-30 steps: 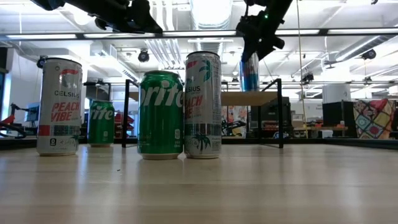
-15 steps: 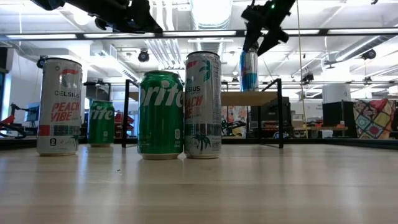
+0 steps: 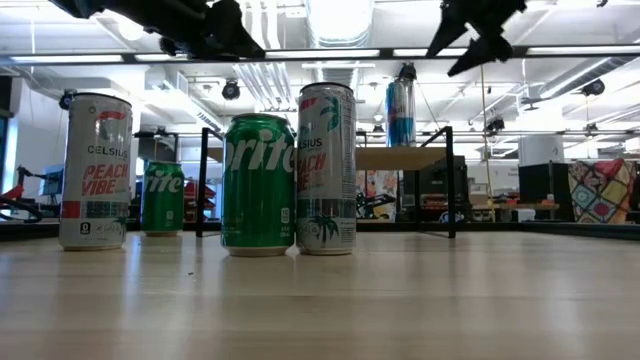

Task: Sort soda cans
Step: Put the blue soda can on the shelf and align it with other blue soda cans

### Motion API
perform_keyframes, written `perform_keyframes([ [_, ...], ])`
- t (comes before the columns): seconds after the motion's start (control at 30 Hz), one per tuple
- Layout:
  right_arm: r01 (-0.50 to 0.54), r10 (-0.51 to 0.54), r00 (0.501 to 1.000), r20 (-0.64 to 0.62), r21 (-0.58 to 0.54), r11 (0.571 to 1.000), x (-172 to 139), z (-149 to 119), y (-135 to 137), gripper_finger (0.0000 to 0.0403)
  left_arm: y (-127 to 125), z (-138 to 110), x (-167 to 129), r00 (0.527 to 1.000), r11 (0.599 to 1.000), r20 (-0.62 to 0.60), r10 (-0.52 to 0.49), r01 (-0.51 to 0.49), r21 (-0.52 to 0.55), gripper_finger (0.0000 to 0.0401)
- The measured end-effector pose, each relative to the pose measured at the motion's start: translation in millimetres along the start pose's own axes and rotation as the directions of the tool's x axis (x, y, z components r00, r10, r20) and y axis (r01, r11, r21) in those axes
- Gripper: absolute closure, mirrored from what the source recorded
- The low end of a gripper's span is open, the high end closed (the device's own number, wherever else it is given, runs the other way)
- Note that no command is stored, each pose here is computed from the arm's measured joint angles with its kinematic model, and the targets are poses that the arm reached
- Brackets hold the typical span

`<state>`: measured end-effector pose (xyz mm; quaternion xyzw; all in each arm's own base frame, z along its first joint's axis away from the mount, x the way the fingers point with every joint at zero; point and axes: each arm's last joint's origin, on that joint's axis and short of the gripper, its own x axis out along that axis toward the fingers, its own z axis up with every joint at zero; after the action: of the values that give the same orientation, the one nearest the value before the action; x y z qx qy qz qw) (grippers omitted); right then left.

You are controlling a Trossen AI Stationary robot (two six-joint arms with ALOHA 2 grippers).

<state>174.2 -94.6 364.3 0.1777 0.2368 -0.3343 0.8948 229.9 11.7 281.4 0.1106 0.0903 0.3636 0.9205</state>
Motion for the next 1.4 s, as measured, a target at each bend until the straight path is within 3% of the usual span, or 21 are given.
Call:
perform_keyframes([
  [0.1,-0.068,0.068,0.998,-0.004,-0.011,0.998,3.7,-29.0,8.6,0.0044,-11.1,-2.8,5.0,0.985,0.985,0.024,-0.168,0.168,0.034,0.0019],
  [0.17,-0.095,0.095,0.995,0.003,-0.027,0.995,6.3,-47.0,13.9,0.0044,-16.5,-1.6,8.5,0.978,0.979,0.057,-0.203,0.202,0.027,0.0019],
  [0.47,-0.246,0.25,0.967,0.039,-0.091,0.965,28.5,-111.4,39.3,0.0044,-41.6,5.7,34.7,0.983,0.983,0.026,-0.183,0.183,0.002,0.0019],
  [0.6,-0.313,0.316,0.949,0.003,-0.129,0.941,34.3,-132.4,49.6,0.0044,-44.4,9.1,37.5,0.993,0.998,-0.107,-0.055,0.058,0.03,0.0019],
  [0.73,-0.378,0.382,0.924,-0.011,-0.172,0.91,37.3,-151.8,59.6,0.0044,-45.0,9.0,19.8,0.969,0.999,-0.246,-0.022,0.029,0.023,0.0019],
  [0.9,-0.445,0.447,0.893,-0.046,-0.227,0.866,37.1,-176.0,68.6,0.0044,-44.6,5.1,-13.5,0.946,0.998,-0.325,-0.02,0.002,-0.055,0.0019],
  [1.07,-0.464,0.485,0.874,0.035,-0.239,0.853,43.1,-193.5,73.7,0.0044,-36.5,1.0,-35.4,0.929,0.991,-0.369,-0.005,-0.045,-0.128,0.0019],
  [1.2,-0.461,0.488,0.871,0.052,-0.257,0.85,43.7,-192.9,73.9,0.0044,-34.0,2.6,-50.9,0.922,0.993,-0.383,-0.056,0.011,-0.119,0.0019],
  [1.3,-0.467,0.516,0.856,0.034,-0.381,0.798,42.7,-189.9,77.2,0.0044,-32.8,12.7,-62.7,0.926,0.994,-0.363,-0.106,0.09,-0.062,0.0019],
  [1.4,-0.502,0.558,0.83,0.002,-0.435,0.748,43.0,-189.2,81.2,0.0044,-36.8,20.4,-76.0,0.931,0.984,-0.321,-0.176,0.164,-0.063,0.0019],
])
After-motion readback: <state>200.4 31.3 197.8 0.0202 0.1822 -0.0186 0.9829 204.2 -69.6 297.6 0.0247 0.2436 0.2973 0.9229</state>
